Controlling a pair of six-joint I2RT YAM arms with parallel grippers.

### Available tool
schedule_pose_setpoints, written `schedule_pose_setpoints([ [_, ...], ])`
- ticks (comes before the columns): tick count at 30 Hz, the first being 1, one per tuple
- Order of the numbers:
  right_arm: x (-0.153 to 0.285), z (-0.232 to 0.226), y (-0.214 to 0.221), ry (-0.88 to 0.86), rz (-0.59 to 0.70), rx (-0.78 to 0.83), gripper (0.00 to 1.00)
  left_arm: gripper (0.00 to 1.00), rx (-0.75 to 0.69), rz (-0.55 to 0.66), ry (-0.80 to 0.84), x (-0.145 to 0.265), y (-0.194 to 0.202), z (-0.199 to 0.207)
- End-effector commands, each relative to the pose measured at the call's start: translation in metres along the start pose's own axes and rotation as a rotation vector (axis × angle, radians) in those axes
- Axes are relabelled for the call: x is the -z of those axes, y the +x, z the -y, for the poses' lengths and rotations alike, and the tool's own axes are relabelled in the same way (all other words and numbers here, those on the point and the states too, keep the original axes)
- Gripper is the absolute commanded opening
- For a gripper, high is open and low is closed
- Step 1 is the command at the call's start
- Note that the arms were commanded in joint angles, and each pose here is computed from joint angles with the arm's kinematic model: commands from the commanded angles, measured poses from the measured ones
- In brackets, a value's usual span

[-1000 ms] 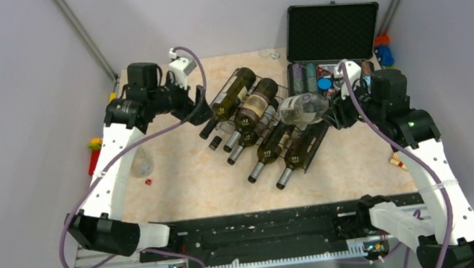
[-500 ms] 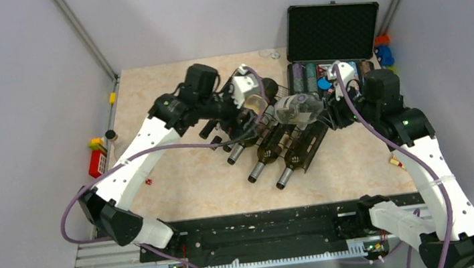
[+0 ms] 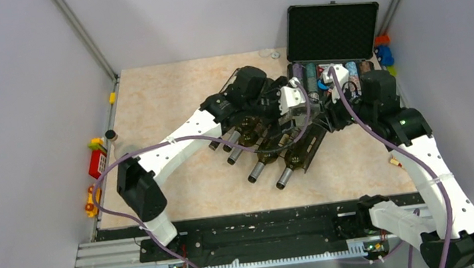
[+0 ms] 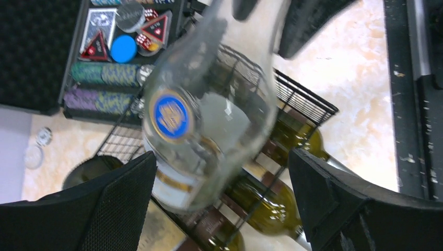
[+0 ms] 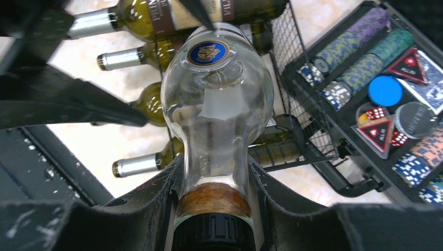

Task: Put the wine bottle on the wine rack
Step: Place the wine bottle in the wine rack.

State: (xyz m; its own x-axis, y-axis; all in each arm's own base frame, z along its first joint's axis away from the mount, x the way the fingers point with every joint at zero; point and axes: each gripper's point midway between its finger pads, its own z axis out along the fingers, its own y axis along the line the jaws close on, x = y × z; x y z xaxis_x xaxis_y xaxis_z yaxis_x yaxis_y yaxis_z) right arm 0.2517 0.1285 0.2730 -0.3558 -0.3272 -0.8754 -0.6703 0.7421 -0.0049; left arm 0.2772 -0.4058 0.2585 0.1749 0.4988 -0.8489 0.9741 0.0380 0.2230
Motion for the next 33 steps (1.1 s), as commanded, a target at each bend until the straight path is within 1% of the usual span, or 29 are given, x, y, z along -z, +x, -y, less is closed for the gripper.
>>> schedule_pose_setpoints([
  [1, 0.011, -0.027, -0.033, -0.124, 0.140, 0.070, 0.00, 0.99, -0.148, 0.085, -0.051, -0.015, -0.028, -0.018],
  [7, 0.011, -0.033, -0.030, -0.156, 0.148, 0.074, 0.00, 0.99, -0.176, 0.062, -0.001, -0.031, -0.028, -0.008],
  [10, 0.009, -0.034, -0.027, -0.164, 0.145, 0.069, 0.00, 0.98, -0.198, 0.035, 0.018, -0.037, -0.018, 0.000],
  [14, 0.012, -0.040, -0.027, -0.188, 0.149, 0.078, 0.00, 0.86, -0.170, 0.031, 0.034, -0.040, -0.012, 0.006],
  [15, 0.013, -0.041, -0.027, -0.193, 0.149, 0.079, 0.00, 0.83, -0.166, 0.033, 0.036, -0.040, -0.012, 0.007],
  [16, 0.015, -0.042, -0.028, -0.198, 0.152, 0.082, 0.01, 0.77, -0.159, 0.036, 0.040, -0.040, -0.012, 0.009],
  [18, 0.019, -0.045, -0.030, -0.208, 0.160, 0.087, 0.09, 0.65, -0.143, 0.041, 0.042, -0.039, -0.012, 0.010],
  [22, 0.026, -0.050, -0.036, -0.223, 0.187, 0.102, 0.24, 0.32, -0.096, 0.066, 0.033, -0.034, -0.017, 0.014],
  [23, 0.027, -0.051, -0.037, -0.225, 0.195, 0.104, 0.29, 0.26, -0.079, 0.074, 0.033, -0.032, -0.019, 0.016],
  [26, 0.031, -0.055, -0.045, -0.240, 0.224, 0.113, 0.46, 0.14, -0.040, 0.094, 0.029, -0.028, -0.020, 0.020],
  [28, 0.034, -0.057, -0.051, -0.250, 0.248, 0.113, 0.53, 0.06, -0.019, 0.102, 0.026, -0.026, -0.019, 0.022],
  [29, 0.035, -0.058, -0.054, -0.253, 0.259, 0.112, 0.56, 0.01, -0.001, 0.100, 0.024, -0.027, -0.016, 0.024],
  [31, 0.036, -0.058, -0.060, -0.253, 0.279, 0.110, 0.61, 0.00, 0.015, 0.112, 0.016, -0.025, -0.017, 0.024],
  [33, 0.033, -0.058, -0.062, -0.259, 0.285, 0.105, 0.63, 0.00, 0.032, 0.116, 0.015, -0.025, -0.016, 0.026],
])
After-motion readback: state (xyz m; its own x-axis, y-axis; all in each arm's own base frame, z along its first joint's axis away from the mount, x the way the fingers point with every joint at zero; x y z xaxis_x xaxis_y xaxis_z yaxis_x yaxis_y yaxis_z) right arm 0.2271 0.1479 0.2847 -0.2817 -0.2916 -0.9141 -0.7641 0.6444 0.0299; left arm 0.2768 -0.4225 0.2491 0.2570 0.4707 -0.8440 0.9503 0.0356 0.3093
